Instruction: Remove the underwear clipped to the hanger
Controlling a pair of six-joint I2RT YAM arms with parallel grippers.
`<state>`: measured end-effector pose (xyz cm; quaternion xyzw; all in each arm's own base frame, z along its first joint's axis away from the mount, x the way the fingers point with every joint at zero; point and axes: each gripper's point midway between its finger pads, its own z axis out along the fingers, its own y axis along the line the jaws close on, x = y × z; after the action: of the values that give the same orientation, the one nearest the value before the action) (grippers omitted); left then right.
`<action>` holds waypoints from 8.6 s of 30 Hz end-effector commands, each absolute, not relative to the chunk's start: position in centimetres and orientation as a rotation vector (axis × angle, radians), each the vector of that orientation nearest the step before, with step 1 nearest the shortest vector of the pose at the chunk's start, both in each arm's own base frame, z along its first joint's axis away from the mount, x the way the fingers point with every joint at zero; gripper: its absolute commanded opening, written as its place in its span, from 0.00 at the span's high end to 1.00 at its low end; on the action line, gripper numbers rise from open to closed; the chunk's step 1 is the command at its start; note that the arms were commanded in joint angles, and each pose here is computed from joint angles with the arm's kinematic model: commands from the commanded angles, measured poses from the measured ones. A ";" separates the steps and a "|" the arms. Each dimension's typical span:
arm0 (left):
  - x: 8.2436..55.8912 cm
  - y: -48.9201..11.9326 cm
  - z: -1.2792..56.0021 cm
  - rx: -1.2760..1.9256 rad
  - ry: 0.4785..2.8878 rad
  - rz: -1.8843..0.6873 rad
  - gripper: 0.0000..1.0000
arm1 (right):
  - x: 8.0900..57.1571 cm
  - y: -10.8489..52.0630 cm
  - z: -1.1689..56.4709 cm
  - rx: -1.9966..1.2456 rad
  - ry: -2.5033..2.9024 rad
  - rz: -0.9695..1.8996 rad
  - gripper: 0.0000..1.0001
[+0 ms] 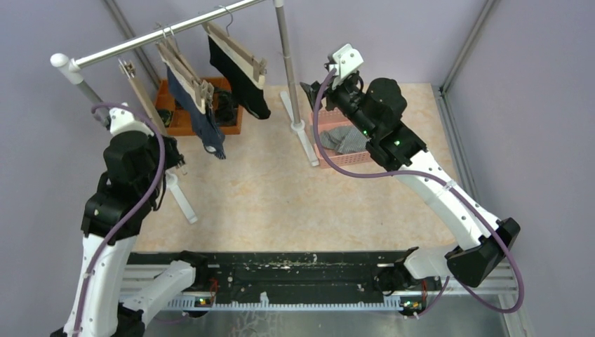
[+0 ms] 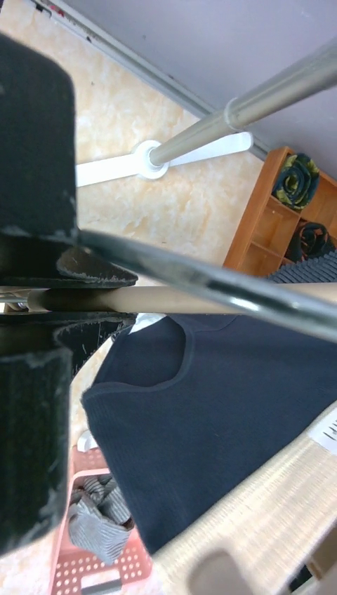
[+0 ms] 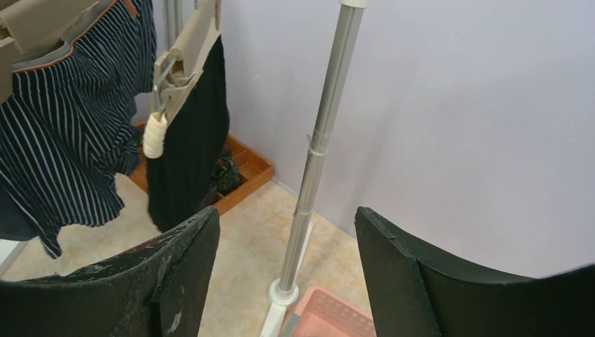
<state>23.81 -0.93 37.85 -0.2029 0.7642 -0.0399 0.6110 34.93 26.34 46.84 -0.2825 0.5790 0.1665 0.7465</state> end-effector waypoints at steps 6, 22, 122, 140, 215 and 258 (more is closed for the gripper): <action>29.5 -1.4 43.4 -0.329 1.758 0.041 1.00 | 33.9 24.7 49.2 -0.562 1.194 0.344 0.29; 33.8 0.1 45.4 -0.292 1.732 -0.027 1.00 | 34.3 22.2 47.2 -0.514 1.211 0.210 0.28; 34.4 4.5 46.0 -0.288 1.638 -0.034 1.00 | 36.0 21.9 40.2 -0.493 1.338 0.155 0.28; 37.1 5.5 49.6 -0.235 1.510 0.031 1.00 | 37.3 22.4 38.9 -0.512 1.370 0.121 0.28; 38.0 8.8 43.8 -0.380 1.671 0.064 0.68 | 37.6 25.5 38.4 -0.620 1.375 0.199 0.29; 26.9 8.6 48.7 -0.409 1.551 0.202 0.20 | 34.3 28.4 38.8 -0.732 1.320 0.308 0.29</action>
<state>25.61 8.03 48.88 -0.1900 0.6820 0.0785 0.7019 35.53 27.96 35.57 -0.3354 0.6302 0.1217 0.6896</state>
